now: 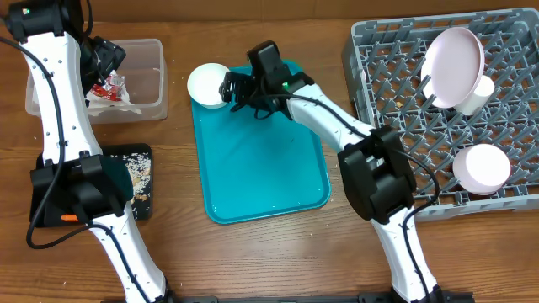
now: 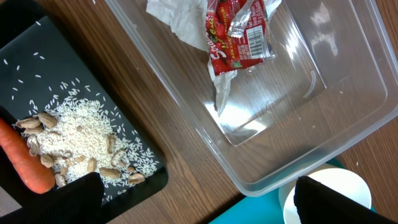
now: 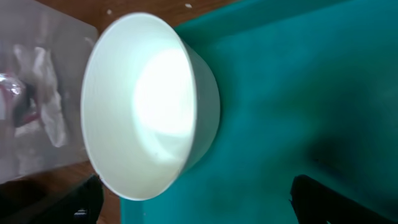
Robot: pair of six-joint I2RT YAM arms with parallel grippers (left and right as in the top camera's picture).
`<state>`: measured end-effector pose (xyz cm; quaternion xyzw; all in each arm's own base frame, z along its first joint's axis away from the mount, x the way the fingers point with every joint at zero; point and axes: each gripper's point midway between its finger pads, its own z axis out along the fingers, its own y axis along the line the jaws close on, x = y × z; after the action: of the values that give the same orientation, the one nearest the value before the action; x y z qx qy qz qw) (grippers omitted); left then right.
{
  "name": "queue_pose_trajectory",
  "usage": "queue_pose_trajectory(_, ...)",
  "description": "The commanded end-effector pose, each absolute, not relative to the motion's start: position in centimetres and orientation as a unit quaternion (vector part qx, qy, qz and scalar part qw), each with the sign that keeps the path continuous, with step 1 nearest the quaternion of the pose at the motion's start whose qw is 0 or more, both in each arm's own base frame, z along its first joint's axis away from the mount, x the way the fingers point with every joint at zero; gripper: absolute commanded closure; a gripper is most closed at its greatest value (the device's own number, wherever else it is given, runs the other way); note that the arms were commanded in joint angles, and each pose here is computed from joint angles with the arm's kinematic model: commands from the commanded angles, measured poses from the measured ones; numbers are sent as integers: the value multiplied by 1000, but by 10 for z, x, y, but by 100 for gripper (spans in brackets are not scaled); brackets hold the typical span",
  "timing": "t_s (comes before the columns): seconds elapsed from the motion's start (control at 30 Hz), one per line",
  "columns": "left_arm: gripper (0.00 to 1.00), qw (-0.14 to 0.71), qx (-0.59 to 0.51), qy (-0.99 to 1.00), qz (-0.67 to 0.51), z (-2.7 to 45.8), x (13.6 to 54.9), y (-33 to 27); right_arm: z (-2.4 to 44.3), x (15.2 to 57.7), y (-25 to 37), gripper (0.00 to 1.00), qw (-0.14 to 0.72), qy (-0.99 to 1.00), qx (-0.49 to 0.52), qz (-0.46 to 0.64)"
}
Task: Sort waste into correct bins and load items into the dishwasher rack
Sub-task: 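Move the right gripper from the rack to the white bowl on the tray, then grasp the white bowl's rim with the right gripper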
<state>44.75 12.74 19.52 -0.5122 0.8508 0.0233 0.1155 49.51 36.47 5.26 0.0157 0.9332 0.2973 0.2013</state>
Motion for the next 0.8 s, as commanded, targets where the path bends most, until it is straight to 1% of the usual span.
queue_pose_trajectory(0.0, 0, 124, -516, 847, 28, 200, 448, 128, 54, 496, 371, 0, 215, 934, 14, 287)
queue_pose_trajectory(0.1, 0, 124, -516, 847, 28, 200, 448, 128, 50, 494, 369, 1, 214, 938, 16, 273)
queue_pose_trajectory(0.27, 0, 124, -516, 847, 28, 200, 448, 128, 35, 486, 351, 0, 206, 954, 16, 216)
queue_pose_trajectory(0.47, 0, 124, -516, 847, 28, 200, 448, 128, 15, 471, 311, 0, 182, 977, 20, 112)
queue_pose_trajectory(0.53, 0, 124, -516, 847, 28, 200, 448, 128, 12, 467, 307, 0, 171, 979, 16, 106)
queue_pose_trajectory(0.6, 0, 124, -516, 847, 28, 200, 448, 128, 15, 463, 315, 0, 154, 979, 10, 132)
queue_pose_trajectory(0.67, 0, 124, -516, 847, 28, 200, 448, 128, 26, 460, 334, 0, 141, 972, -14, 186)
queue_pose_trajectory(0.77, 0, 124, -516, 847, 28, 200, 448, 128, 56, 462, 365, 1, 135, 952, -40, 270)
